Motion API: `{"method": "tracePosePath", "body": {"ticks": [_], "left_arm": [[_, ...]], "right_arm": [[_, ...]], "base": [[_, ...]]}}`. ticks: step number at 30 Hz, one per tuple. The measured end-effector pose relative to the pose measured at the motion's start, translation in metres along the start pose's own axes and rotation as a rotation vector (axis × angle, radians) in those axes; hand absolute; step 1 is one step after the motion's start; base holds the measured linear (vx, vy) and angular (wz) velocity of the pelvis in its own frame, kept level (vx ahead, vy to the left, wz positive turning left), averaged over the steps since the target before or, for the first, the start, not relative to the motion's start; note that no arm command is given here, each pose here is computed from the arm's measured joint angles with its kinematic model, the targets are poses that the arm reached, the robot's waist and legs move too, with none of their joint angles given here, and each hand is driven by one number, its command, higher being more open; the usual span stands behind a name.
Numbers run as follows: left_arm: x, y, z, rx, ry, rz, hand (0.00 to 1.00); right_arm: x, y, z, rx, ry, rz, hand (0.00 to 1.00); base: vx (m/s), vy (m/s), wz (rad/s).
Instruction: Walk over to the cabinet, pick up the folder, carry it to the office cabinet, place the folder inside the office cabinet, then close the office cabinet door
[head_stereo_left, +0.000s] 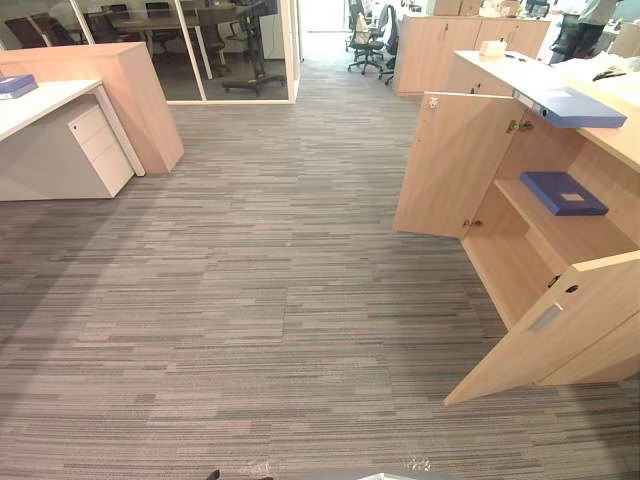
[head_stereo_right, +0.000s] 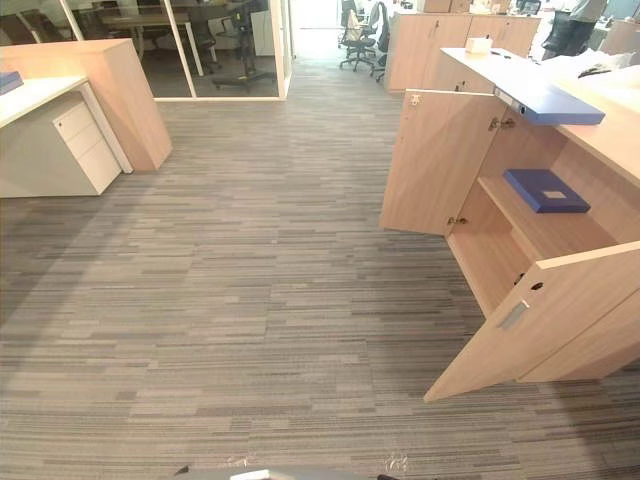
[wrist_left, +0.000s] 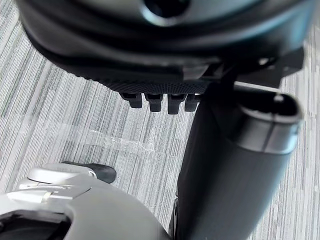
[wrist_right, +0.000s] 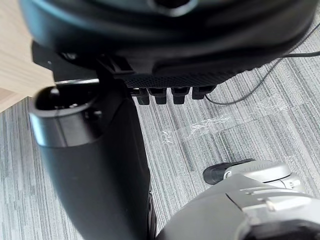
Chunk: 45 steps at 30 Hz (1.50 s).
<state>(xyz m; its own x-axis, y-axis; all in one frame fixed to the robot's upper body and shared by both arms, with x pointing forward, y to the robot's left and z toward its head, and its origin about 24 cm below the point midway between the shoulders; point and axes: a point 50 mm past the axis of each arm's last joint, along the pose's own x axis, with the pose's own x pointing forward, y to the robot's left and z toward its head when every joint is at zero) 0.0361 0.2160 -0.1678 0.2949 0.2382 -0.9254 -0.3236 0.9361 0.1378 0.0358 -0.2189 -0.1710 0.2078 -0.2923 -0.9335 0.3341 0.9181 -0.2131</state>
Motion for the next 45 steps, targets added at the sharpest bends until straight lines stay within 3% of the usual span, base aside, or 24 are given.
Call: {"method": "tracePosePath", "body": {"ticks": [8,18,28,33,45], "left_arm": [[0.000,-0.001,-0.001,-0.023,0.005,-0.016,1.00],[0.002,-0.009,0.012,0.230,-0.059,-0.023,1.00],[0.003,-0.011,0.017,0.285,-0.077,-0.027,1.00],[0.003,-0.011,0.023,0.256,-0.103,-0.019,1.00],[-0.002,-0.012,0.042,-0.066,-0.218,0.025,1.00]], "right_arm": [[0.000,0.000,0.002,-0.001,-0.005,0.012,1.00],[0.001,-0.001,0.004,-0.005,-0.010,0.012,1.00],[0.001,-0.001,0.005,-0.008,-0.011,0.012,1.00],[0.002,0.002,0.010,0.007,-0.019,0.016,1.00],[0.001,0.002,0.017,0.084,-0.055,-0.003,1.00]], "base": [[0.00,0.002,0.00],[-0.01,0.003,-0.01],[0.00,0.000,0.00],[-0.02,-0.003,0.04],[0.04,0.053,-0.10]]}}
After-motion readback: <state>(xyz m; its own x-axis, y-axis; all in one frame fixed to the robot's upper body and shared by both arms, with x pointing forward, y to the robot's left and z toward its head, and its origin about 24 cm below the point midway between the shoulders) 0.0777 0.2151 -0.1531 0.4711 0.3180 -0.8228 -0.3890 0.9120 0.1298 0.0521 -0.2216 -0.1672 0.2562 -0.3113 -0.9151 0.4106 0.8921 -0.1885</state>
